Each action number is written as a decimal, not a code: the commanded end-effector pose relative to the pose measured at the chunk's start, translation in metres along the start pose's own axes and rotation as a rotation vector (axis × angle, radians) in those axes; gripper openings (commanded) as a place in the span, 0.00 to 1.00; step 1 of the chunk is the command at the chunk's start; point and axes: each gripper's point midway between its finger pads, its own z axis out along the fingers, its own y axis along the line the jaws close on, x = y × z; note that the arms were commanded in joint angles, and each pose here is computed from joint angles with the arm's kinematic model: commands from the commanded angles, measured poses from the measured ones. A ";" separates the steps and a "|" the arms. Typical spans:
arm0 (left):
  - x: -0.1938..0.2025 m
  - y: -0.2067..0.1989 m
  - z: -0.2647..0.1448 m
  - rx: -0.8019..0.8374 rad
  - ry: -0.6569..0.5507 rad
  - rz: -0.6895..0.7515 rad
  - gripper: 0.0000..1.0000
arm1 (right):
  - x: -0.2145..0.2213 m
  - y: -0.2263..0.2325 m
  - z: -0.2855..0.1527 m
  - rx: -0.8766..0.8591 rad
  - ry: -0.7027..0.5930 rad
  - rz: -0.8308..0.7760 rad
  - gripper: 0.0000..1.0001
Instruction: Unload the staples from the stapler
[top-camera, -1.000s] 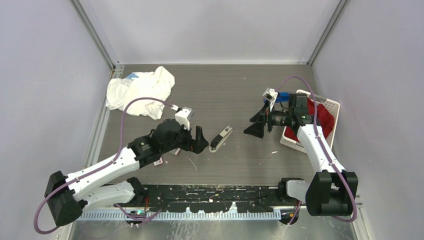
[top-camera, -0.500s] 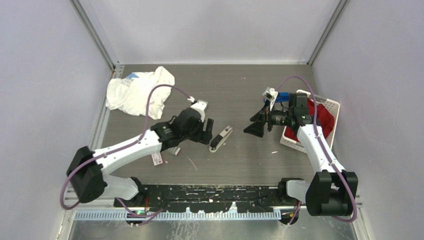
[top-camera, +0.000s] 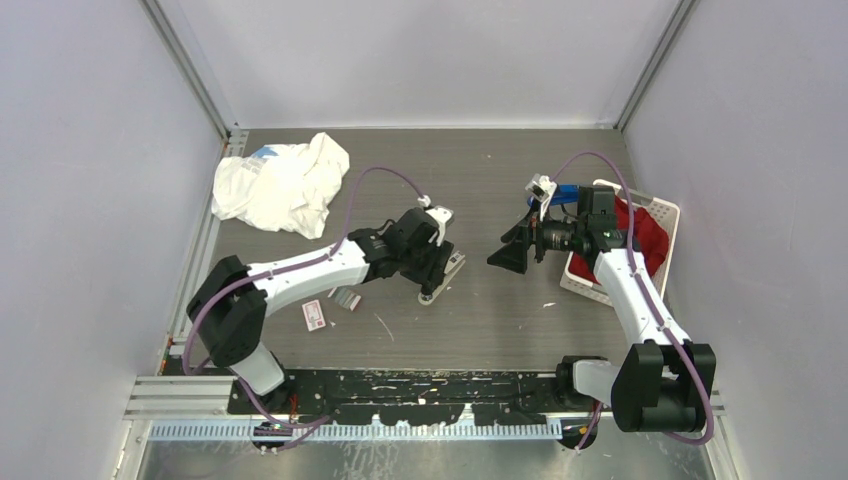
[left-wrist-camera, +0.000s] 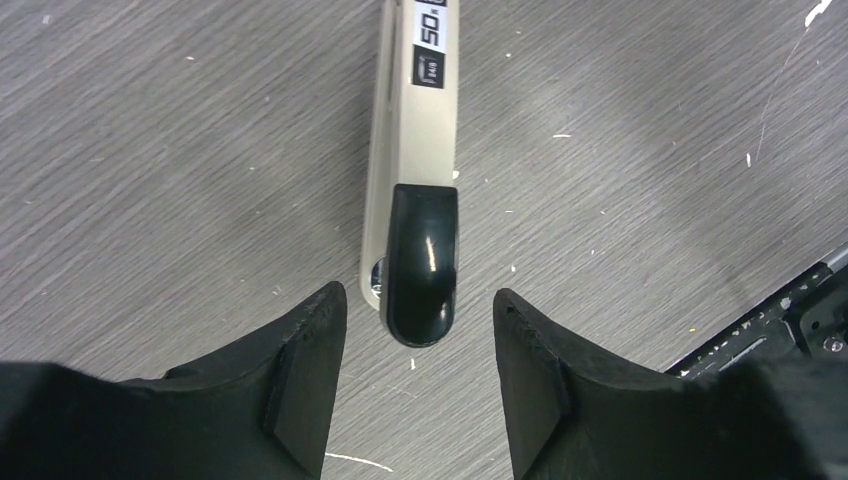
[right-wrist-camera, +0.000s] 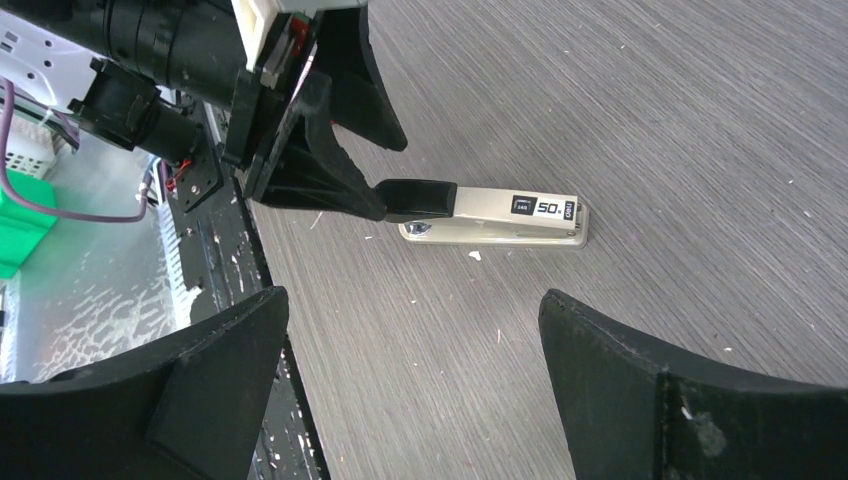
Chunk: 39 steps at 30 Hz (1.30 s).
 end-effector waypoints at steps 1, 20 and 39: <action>-0.010 -0.019 -0.001 0.018 -0.007 0.045 0.56 | -0.013 0.001 -0.004 0.017 -0.033 -0.056 1.00; 0.005 -0.004 0.039 -0.119 0.097 0.102 0.42 | -0.016 0.002 -0.006 0.030 -0.039 -0.067 1.00; -0.041 -0.036 -0.048 0.139 -0.340 0.031 0.00 | -0.015 0.009 -0.005 -0.011 -0.055 -0.060 1.00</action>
